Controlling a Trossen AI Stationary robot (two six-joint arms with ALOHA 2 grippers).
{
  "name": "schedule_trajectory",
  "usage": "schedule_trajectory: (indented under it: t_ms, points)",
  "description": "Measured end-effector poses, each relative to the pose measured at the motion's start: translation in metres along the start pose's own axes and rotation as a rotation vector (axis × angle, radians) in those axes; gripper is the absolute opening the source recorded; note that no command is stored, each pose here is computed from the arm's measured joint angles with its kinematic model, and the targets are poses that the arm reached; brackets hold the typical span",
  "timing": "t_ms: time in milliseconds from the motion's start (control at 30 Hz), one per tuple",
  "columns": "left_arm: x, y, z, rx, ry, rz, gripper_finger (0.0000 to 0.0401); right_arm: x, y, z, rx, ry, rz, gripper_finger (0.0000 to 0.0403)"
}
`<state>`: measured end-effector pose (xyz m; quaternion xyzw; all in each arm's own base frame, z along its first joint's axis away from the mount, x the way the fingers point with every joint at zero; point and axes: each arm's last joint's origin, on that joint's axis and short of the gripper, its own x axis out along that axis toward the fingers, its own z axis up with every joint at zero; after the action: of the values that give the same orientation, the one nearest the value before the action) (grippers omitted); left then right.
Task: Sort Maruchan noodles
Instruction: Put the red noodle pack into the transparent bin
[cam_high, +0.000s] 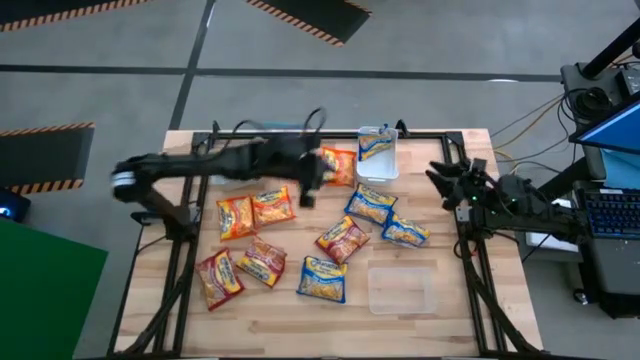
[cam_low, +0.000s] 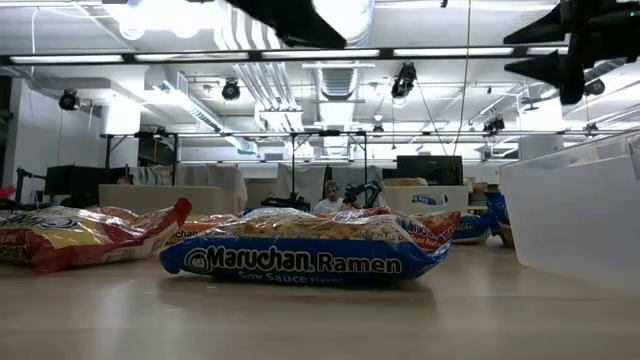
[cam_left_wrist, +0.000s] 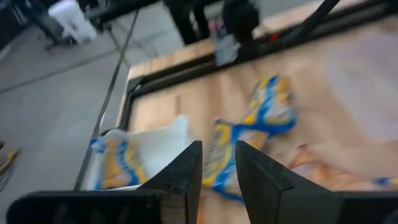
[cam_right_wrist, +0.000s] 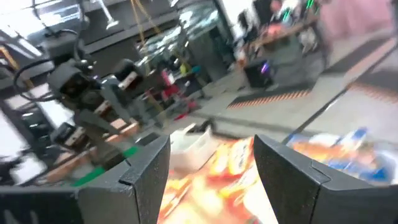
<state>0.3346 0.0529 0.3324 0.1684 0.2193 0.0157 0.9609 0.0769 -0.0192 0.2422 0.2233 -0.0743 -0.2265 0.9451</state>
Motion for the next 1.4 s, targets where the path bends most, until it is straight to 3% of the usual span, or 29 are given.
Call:
schedule_trajectory:
  t_ms: [200,400,533,767,1033,1400]
  points:
    - [-0.036,-0.041,-0.029,-0.039,-0.183,-0.015,0.0074,0.017,0.007,-0.010,0.188,0.084,0.123,0.0219]
    - [-0.057,-0.060,-0.061,-0.046,-0.209,-0.038,0.0074,0.042,0.023,-0.011,0.322,0.126,0.304,0.0219]
    - [-0.064,-0.067,-0.082,-0.080,-0.179,-0.050,0.0074,0.060,0.033,-0.009,0.345,0.194,0.311,0.0219]
    - [-0.068,-0.068,-0.099,-0.119,-0.139,0.084,0.0074,0.089,0.053,0.005,0.321,0.301,0.234,0.0219]
    - [-0.069,-0.068,-0.097,-0.188,-0.147,0.085,0.0074,0.122,0.072,0.012,0.353,0.575,0.000,0.0219]
    - [-0.057,-0.076,-0.102,-0.231,-0.124,-0.043,0.0074,0.149,0.087,-0.046,0.489,1.009,-0.230,0.0219]
